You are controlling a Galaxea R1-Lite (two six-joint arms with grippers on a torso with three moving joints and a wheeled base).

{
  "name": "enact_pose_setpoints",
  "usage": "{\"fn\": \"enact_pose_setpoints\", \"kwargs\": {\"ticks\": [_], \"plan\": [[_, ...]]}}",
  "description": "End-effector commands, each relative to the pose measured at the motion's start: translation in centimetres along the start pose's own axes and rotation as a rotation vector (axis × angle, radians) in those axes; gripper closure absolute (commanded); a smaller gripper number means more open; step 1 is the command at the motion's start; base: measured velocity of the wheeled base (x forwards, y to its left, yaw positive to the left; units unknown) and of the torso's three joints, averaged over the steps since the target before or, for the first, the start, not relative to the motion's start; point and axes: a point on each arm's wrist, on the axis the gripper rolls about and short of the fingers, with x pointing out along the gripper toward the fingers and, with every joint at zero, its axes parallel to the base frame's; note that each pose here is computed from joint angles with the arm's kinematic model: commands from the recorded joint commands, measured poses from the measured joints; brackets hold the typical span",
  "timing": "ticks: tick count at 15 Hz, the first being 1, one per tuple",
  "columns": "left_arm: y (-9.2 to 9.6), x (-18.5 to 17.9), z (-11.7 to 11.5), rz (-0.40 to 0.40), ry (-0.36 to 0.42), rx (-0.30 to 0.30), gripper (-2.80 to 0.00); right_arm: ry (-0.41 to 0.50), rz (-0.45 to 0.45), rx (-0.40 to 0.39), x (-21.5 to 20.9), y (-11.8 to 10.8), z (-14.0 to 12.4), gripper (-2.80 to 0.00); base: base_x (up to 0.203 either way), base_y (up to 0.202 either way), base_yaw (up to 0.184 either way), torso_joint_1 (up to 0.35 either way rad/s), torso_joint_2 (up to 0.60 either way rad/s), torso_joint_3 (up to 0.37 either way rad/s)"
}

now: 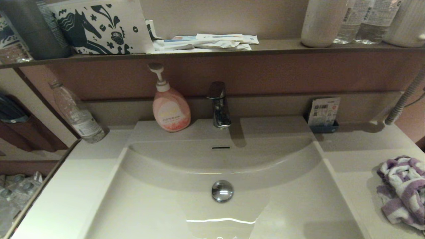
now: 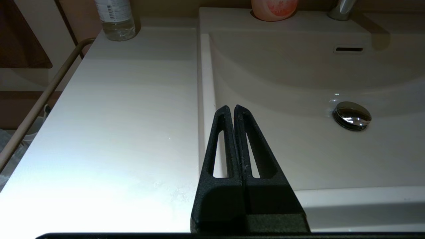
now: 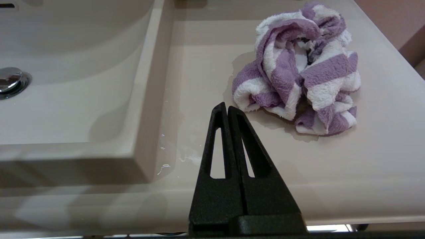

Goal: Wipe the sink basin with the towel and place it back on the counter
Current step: Pick up the cloth

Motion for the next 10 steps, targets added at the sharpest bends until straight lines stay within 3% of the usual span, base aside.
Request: {"fn": "enact_pose_setpoints", "kwargs": {"ticks": [1, 8, 10], "plan": [[0.0, 0.0, 0.0, 0.0, 0.001, -0.002, 0.0, 0.0, -0.001, 0.002, 0.0, 0.0, 0.0, 0.0, 0.0, 0.0, 0.0, 0.0, 0.0, 0.0], [0.0, 0.0, 0.0, 0.0, 0.001, -0.002, 0.0, -0.004, 0.001, -0.048, 0.0, 0.0, 0.1, 0.0, 0.0, 0.0, 0.0, 0.0, 0.0, 0.0], [0.0, 0.0, 0.0, 0.0, 0.001, -0.002, 0.0, -0.046, -0.003, -0.048, -0.6, 0.0, 2.0, 0.0, 0.0, 0.0, 0.0, 0.0, 0.0, 0.0]]}}
